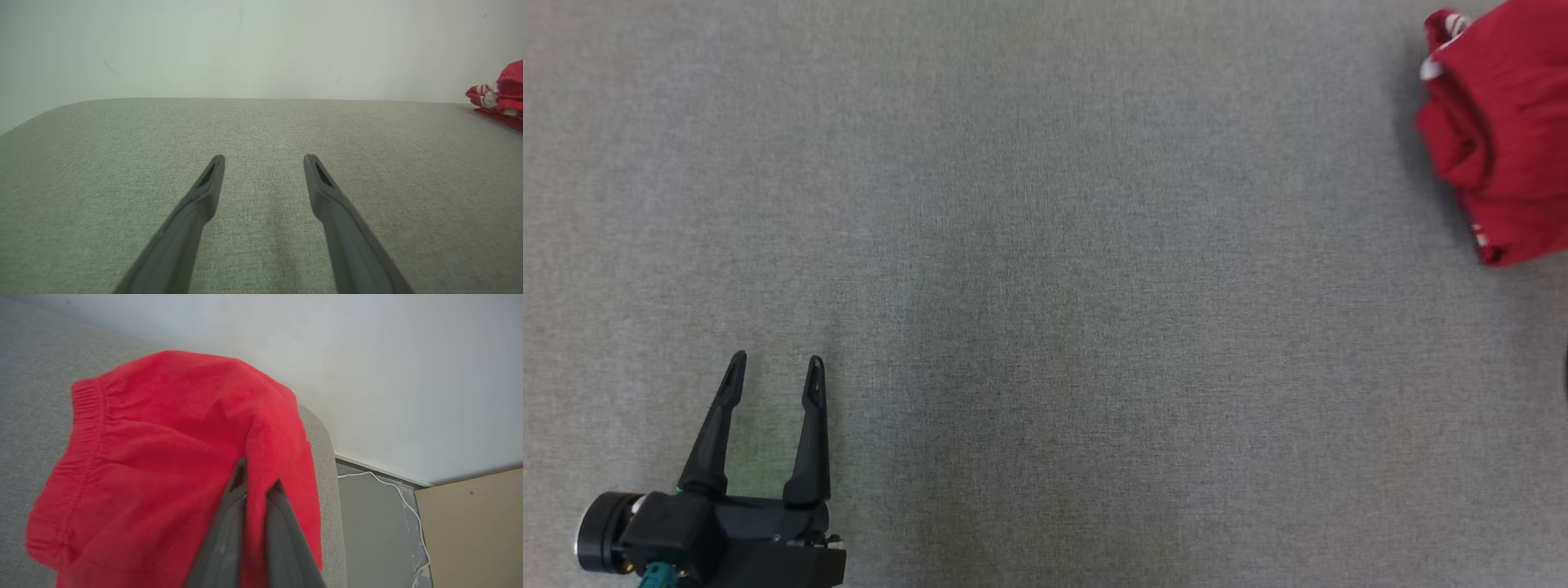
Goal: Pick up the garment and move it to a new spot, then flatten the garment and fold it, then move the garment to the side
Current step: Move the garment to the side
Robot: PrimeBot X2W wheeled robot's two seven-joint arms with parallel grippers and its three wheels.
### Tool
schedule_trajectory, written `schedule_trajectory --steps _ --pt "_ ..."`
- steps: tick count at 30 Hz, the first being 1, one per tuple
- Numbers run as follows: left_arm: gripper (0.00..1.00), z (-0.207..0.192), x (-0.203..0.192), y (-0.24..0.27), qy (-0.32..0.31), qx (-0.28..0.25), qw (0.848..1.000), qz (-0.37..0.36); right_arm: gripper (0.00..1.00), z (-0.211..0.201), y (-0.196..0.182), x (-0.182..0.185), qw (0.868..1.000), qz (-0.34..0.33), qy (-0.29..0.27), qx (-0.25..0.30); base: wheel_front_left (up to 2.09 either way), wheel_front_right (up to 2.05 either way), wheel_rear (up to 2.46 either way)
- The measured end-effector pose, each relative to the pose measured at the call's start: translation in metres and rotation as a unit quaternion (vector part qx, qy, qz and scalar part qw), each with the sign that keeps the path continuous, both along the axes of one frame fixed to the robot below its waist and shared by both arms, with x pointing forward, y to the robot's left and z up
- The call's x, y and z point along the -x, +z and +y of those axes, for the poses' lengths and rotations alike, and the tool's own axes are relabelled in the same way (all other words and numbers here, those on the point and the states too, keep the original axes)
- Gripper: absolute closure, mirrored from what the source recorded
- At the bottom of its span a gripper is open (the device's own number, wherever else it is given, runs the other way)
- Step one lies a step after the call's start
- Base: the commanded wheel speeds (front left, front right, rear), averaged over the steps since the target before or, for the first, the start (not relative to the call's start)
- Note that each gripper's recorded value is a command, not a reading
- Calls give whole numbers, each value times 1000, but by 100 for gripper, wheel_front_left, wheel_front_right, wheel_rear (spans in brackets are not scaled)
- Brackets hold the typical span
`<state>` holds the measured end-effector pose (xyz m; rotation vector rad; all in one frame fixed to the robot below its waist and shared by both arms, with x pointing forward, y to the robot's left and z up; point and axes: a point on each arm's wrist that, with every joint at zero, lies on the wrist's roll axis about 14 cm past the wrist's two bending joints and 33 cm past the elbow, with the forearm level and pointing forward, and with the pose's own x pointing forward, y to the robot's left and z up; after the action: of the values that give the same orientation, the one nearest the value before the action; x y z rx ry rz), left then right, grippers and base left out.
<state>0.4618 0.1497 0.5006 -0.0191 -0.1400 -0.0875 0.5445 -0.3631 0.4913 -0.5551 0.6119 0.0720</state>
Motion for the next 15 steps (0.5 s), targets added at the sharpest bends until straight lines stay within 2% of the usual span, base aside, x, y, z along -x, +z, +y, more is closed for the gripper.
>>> schedule_trajectory --steps 15 --pt "0 7 -8 -15 3 -15 1000 12 100 -46 11 -19 996 -16 -15 89 0 0 0"
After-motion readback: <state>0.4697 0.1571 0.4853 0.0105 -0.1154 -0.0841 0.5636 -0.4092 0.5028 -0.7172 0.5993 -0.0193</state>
